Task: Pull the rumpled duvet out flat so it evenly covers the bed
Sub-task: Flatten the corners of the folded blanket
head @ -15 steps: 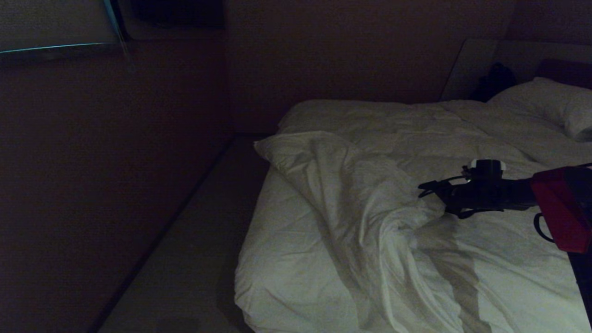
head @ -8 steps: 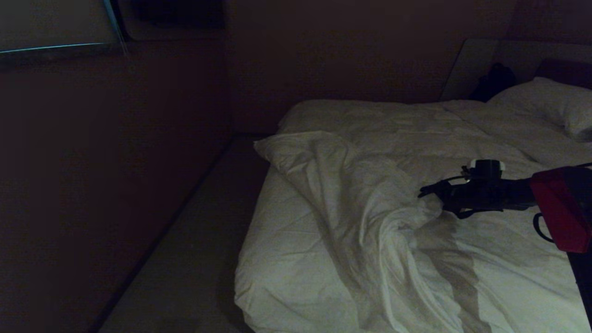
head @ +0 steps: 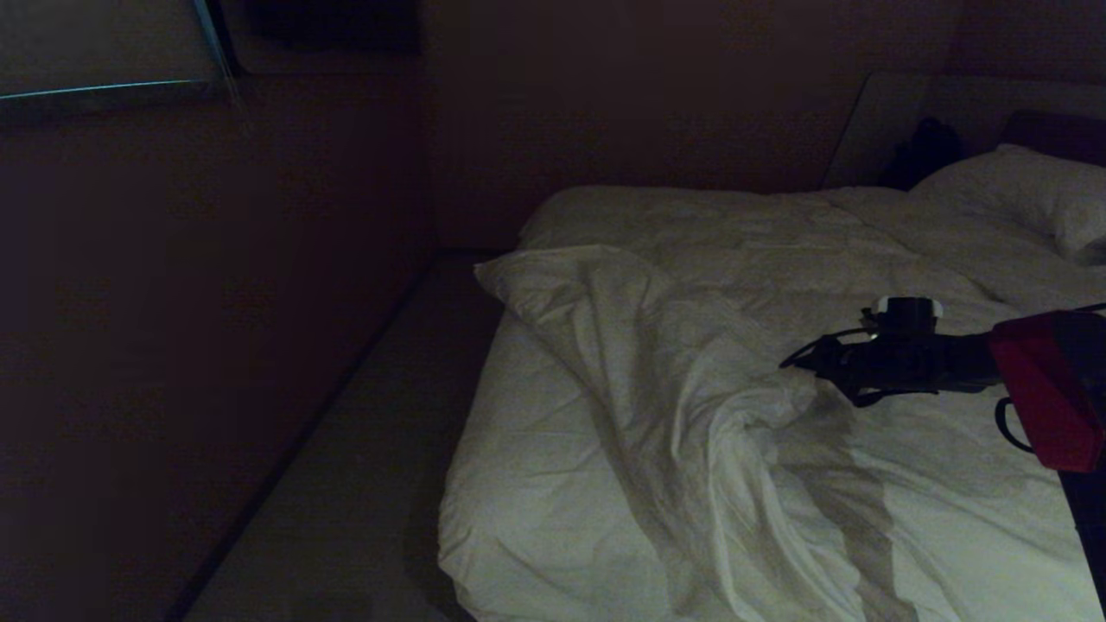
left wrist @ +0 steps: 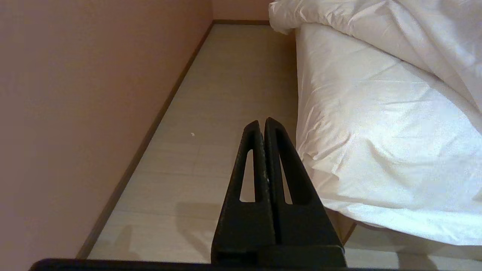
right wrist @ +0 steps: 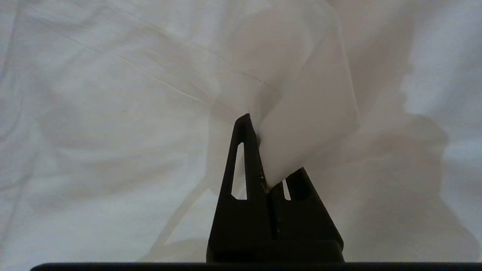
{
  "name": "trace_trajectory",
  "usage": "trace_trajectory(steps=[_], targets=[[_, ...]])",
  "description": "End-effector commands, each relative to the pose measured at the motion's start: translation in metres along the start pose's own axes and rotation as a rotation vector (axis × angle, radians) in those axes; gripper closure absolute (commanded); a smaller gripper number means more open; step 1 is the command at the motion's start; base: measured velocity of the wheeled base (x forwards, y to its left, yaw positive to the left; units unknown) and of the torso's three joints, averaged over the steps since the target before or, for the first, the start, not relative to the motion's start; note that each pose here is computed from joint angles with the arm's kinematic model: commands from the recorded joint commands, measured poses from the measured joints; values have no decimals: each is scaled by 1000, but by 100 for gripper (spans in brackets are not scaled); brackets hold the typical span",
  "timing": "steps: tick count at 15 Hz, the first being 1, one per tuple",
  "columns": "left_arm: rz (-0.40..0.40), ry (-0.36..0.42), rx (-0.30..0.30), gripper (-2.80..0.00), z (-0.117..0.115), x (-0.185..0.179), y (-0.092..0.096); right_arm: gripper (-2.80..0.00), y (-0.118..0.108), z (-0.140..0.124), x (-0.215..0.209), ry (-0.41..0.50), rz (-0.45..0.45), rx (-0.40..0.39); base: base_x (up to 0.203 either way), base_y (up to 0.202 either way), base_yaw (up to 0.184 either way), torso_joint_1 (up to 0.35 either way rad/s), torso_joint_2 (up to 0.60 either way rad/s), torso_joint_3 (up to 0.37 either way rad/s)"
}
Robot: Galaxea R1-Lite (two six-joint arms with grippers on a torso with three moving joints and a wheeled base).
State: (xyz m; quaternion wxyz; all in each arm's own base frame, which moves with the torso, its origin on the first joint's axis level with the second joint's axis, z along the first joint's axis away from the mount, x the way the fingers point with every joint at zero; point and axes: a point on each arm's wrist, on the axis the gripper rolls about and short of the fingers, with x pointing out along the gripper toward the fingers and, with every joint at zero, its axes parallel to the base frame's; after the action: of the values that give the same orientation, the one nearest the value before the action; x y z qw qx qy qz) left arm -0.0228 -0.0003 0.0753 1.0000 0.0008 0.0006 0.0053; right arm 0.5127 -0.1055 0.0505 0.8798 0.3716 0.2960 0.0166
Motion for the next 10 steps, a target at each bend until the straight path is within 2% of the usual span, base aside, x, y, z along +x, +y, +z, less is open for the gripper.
trace_trajectory(steps=[1, 4, 8, 10], targets=[[0, 0, 0, 0, 0, 0, 0, 0, 2, 1, -2, -3, 6, 7, 0, 0, 0, 0, 0, 0], [0, 0, 0, 0, 0, 0, 0, 0, 10, 7, -9, -15, 21, 29, 0, 0, 0, 0, 0, 0], [0, 0, 0, 0, 0, 0, 0, 0, 35, 20, -31, 5, 125, 134, 0, 0, 0, 0, 0, 0], [0, 0, 0, 0, 0, 0, 0, 0, 45, 22, -37, 8, 143, 151, 0, 0, 0, 0, 0, 0]])
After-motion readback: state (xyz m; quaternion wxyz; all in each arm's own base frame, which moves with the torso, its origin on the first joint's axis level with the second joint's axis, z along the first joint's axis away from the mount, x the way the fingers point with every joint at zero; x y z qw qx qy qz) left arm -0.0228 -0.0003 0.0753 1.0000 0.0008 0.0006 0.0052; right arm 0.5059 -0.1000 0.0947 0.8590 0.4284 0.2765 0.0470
